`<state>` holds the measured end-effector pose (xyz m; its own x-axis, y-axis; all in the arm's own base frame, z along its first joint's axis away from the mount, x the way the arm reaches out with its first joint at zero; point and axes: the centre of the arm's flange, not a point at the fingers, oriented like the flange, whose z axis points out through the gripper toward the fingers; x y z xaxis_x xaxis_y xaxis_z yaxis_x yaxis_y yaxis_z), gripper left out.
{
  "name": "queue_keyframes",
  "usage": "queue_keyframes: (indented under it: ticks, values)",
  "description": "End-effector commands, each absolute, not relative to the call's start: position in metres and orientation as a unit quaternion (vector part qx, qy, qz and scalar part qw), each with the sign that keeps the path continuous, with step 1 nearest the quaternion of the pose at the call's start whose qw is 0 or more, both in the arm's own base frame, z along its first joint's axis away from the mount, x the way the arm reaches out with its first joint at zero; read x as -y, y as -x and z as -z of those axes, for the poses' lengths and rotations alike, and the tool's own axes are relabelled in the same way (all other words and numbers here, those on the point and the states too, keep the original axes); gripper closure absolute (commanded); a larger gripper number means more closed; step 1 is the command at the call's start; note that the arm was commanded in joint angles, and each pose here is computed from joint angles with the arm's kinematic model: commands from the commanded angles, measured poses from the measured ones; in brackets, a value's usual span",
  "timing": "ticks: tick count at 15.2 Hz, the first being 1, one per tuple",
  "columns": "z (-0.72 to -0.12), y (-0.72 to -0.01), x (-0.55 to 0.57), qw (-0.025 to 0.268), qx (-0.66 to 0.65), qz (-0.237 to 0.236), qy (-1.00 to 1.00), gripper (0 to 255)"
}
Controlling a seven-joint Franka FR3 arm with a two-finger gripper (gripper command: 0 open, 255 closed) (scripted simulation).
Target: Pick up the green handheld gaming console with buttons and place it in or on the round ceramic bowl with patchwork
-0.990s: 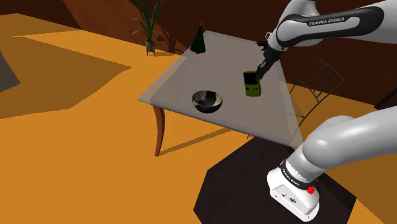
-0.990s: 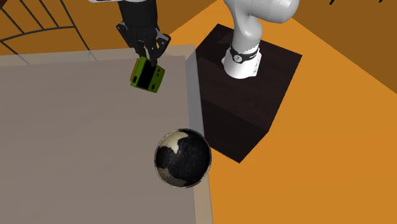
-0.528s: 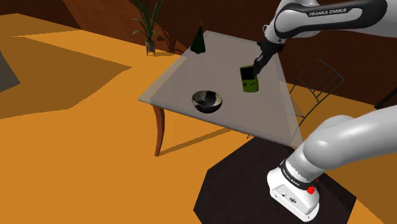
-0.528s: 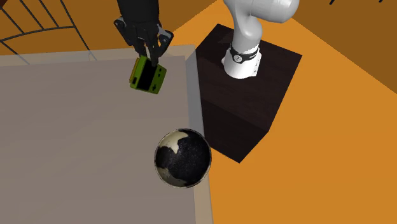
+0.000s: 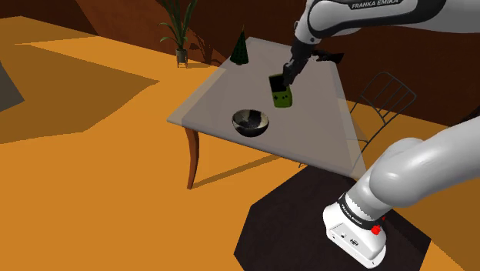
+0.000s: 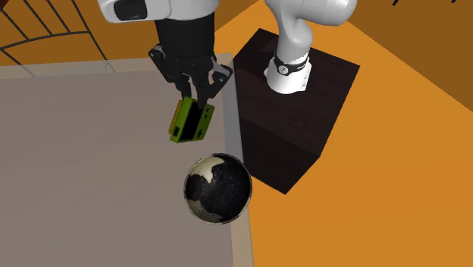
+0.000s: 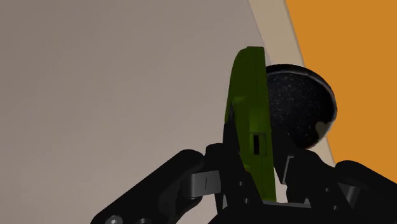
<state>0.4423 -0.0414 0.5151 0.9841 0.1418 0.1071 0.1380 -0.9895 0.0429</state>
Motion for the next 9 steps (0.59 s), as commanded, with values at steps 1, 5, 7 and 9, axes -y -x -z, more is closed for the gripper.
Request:
queue_keyframes:
  ticks: [1,5,7,9]
  values:
    - [-0.522,-0.455,0.017,0.017,-0.070,-0.055,-0.996,255]
    - [-0.532,-0.484,-0.031,0.017,-0.070,-0.055,-0.996,255]
    - [-0.522,-0.484,-0.031,0.017,-0.070,-0.055,-0.996,255]
    - [-0.511,-0.484,-0.031,0.017,-0.070,-0.055,-0.996,255]
